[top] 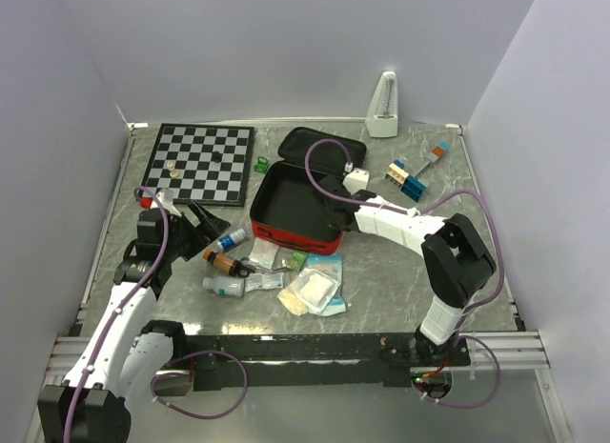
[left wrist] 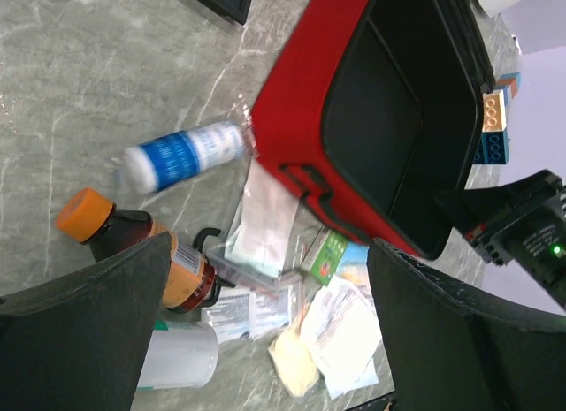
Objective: Organize the medicine kit
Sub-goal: Adjust the medicine box at the center of the board.
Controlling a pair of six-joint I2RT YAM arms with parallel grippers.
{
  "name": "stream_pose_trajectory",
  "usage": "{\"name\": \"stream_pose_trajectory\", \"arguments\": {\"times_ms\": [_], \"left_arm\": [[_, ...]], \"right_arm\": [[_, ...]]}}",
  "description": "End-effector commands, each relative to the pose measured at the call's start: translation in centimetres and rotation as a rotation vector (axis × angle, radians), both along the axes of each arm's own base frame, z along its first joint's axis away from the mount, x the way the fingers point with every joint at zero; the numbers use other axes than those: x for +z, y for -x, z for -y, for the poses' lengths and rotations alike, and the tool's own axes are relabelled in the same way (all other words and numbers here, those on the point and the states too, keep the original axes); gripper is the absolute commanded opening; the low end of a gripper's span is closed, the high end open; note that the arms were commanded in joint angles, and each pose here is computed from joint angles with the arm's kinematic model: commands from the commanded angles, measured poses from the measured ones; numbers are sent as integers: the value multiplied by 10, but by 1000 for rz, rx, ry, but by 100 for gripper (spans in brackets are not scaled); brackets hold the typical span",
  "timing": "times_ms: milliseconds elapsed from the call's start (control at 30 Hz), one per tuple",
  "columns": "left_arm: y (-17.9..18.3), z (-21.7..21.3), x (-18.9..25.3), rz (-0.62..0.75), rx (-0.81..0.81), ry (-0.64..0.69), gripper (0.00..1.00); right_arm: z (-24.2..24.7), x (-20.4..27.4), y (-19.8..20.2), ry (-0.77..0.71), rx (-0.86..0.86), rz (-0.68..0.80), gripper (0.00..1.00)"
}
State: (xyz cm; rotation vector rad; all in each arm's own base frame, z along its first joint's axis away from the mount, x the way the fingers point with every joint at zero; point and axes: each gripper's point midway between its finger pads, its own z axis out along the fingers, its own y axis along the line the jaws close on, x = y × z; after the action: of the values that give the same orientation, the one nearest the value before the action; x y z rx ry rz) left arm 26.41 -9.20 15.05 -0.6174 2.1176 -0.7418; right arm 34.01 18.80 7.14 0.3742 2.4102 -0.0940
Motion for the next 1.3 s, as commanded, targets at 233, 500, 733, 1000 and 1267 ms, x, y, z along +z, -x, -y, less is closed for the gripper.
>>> {"name": "stream_pose_trajectory", "arguments": {"times_ms": [233,500,733,1000,1267], "left_arm": [[-1,14,7,24,-43,36,95],[4,57,11,8,-111,19,94],[13,94,-1,-38,-174,-10,90],[13,104,-22,-89,-199,-84,84],[8,102,-40,-134,-195,-146,67]], "right_arm": [[-6,21,56,-25,125,-123,47],[14,82,25,69,166,27,69],[20,96,-43,41,174,126,64],[-5,105,-114,63,255,166,61],[-38,115,-156,86,424,230,84]]}}
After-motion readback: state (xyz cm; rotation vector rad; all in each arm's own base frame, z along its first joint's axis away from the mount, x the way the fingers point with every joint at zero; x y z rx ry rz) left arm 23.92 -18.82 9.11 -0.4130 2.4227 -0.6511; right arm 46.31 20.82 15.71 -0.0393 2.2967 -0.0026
